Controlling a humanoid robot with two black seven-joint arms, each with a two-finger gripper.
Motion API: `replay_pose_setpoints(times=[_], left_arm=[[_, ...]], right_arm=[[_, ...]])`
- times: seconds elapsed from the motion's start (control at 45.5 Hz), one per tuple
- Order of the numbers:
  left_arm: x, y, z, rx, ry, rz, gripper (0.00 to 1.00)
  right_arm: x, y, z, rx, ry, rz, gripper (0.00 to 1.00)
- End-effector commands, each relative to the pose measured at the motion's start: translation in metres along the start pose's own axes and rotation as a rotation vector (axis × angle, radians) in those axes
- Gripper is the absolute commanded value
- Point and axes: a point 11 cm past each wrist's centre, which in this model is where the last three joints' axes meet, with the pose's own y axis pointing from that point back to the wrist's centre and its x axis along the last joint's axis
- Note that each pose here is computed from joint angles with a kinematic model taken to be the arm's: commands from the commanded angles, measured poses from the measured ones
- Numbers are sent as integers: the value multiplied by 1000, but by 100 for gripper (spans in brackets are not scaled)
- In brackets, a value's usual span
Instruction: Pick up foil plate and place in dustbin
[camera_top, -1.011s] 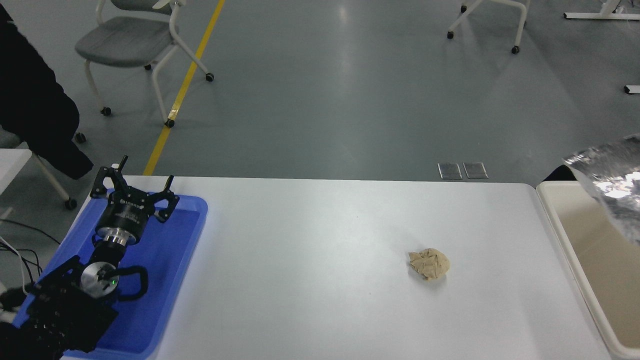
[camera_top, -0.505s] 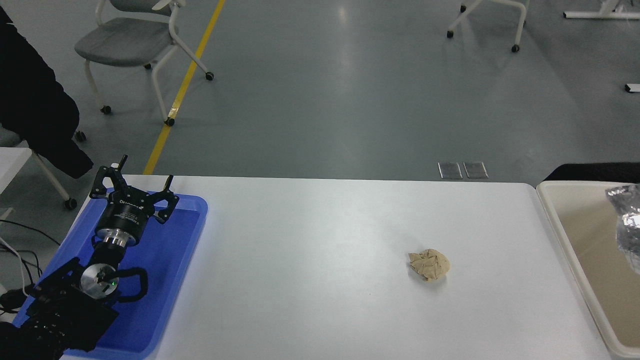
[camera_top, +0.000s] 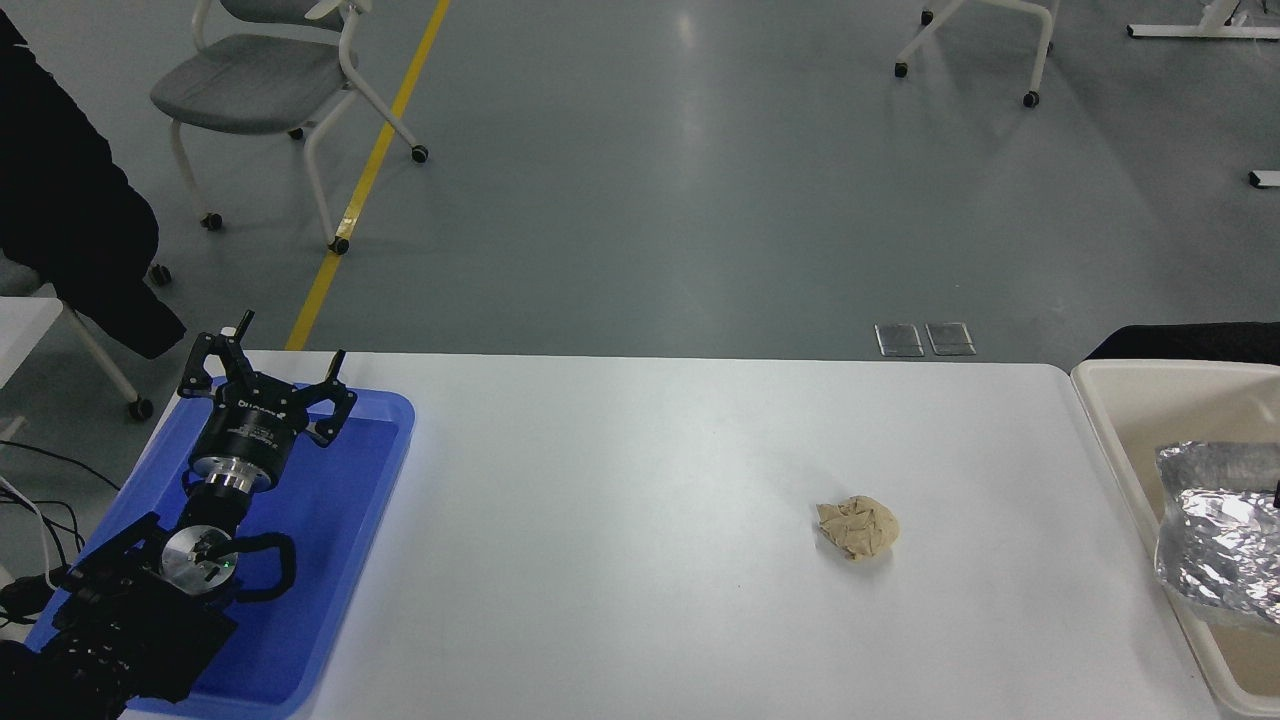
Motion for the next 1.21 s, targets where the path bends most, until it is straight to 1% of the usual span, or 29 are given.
replay_pose_setpoints(times=[0.0,0.22,0.308,0.374,0.44,0.527,0.615,0.681,0.769,0.901,1.011,1.187], left_arm=[[0,0,0,1,0,0,100],[0,0,0,1,0,0,100],[0,-1,0,0,0,-1,100],[0,-1,0,2,0,-1,100],[0,-1,0,2,0,-1,100],[-1,-1,0,1,0,-3,100],[-1,-1,-1,2,1,-3,100],[-1,-1,-1,2,1,-3,100],[-2,-2,-1,3,2,-6,100],[-1,-1,-1,2,1,-3,100],[-1,-1,-1,2,1,-3,100],[-1,-1,-1,3,1,-1,100]], right_arm=[[-8,-4,-3,1,-8,32,100],[1,-2,-5,8,-21,47,100],[9,0,-8,15,-22,55,100],[23,5,-13,30,-31,75,100],[39,11,-36,84,-38,93,100],[46,22,-64,171,-8,68,100],[63,40,-60,203,17,66,100],[72,57,-70,231,67,53,100],[87,83,-86,258,155,24,100],[103,125,-102,279,289,-55,100],[113,160,-131,314,375,-115,100],[129,217,-171,382,378,-261,100]])
